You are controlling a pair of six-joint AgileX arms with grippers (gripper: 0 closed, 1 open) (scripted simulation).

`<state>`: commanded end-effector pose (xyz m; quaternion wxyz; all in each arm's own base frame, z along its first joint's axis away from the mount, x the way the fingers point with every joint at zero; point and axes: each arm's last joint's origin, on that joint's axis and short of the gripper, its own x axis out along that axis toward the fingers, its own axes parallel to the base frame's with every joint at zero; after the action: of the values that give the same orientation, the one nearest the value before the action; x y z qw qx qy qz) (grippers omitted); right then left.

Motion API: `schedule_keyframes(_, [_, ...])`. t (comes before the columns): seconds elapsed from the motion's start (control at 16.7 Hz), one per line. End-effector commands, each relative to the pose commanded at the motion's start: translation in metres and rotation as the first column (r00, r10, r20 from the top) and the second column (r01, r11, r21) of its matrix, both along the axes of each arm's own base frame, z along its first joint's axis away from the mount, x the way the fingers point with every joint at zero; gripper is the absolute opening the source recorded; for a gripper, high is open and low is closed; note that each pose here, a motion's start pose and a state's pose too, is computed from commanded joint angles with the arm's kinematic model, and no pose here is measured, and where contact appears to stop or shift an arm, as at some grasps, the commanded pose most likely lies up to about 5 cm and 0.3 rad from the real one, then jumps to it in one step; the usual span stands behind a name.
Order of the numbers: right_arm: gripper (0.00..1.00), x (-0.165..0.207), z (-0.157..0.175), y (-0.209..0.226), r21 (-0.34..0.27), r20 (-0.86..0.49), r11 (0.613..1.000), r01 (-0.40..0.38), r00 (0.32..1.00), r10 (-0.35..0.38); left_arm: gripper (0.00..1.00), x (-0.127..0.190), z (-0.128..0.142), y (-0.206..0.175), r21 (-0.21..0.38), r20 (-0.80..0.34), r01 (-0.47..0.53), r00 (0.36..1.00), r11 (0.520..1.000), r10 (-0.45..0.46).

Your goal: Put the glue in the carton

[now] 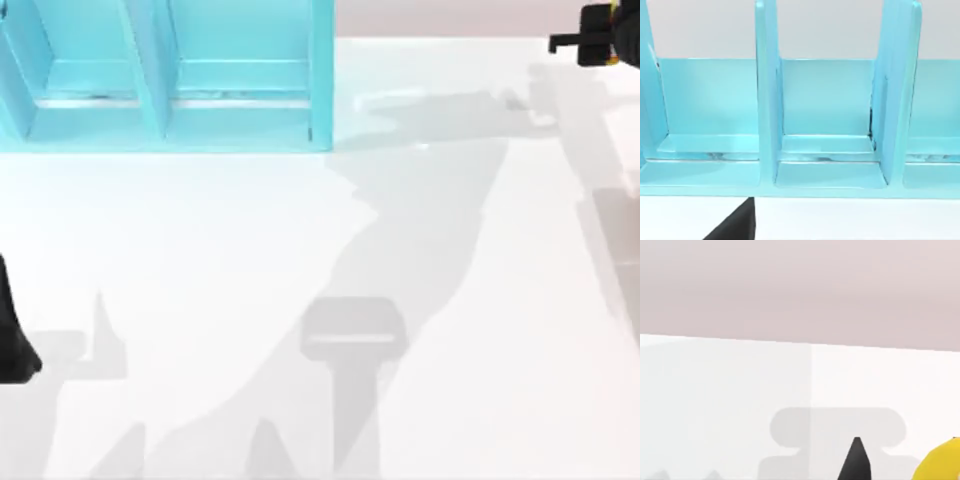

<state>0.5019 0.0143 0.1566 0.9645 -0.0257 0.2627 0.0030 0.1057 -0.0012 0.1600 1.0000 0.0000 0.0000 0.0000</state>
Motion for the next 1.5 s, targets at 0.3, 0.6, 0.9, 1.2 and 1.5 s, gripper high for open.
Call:
schedule_keyframes(0.3, [0.00, -0.023, 0.018, -0.084, -0.116, -0.143, 0.981, -0.156, 0.980, 0.139, 1.00, 0.000, 0.000, 0.000, 0.000, 0.000, 0.000, 1.000, 1.000, 0.000])
schedule_keyframes(0.6, [0.00, -0.087, 0.032, -0.182, -0.142, -0.296, 0.900, -0.412, 0.886, 0.358, 1.00, 0.000, 0.000, 0.000, 0.000, 0.000, 0.000, 1.000, 1.000, 0.000])
schedule_keyframes(0.9, [0.00, -0.177, 0.024, -0.247, -0.025, -0.290, 0.785, -0.619, 0.756, 0.587, 1.00, 0.000, 0.000, 0.000, 0.000, 0.000, 0.000, 1.000, 1.000, 0.000])
schedule_keyframes(1.2, [0.00, -0.254, 0.013, -0.271, 0.057, -0.105, 0.715, -0.697, 0.708, 0.698, 1.00, 0.000, 0.000, 0.000, 0.000, 0.000, 0.000, 1.000, 1.000, 0.000])
schedule_keyframes(1.5, [0.00, -0.292, 0.014, -0.275, 0.064, 0.033, 0.717, -0.694, 0.719, 0.694, 1.00, 0.000, 0.000, 0.000, 0.000, 0.000, 0.000, 1.000, 1.000, 0.000])
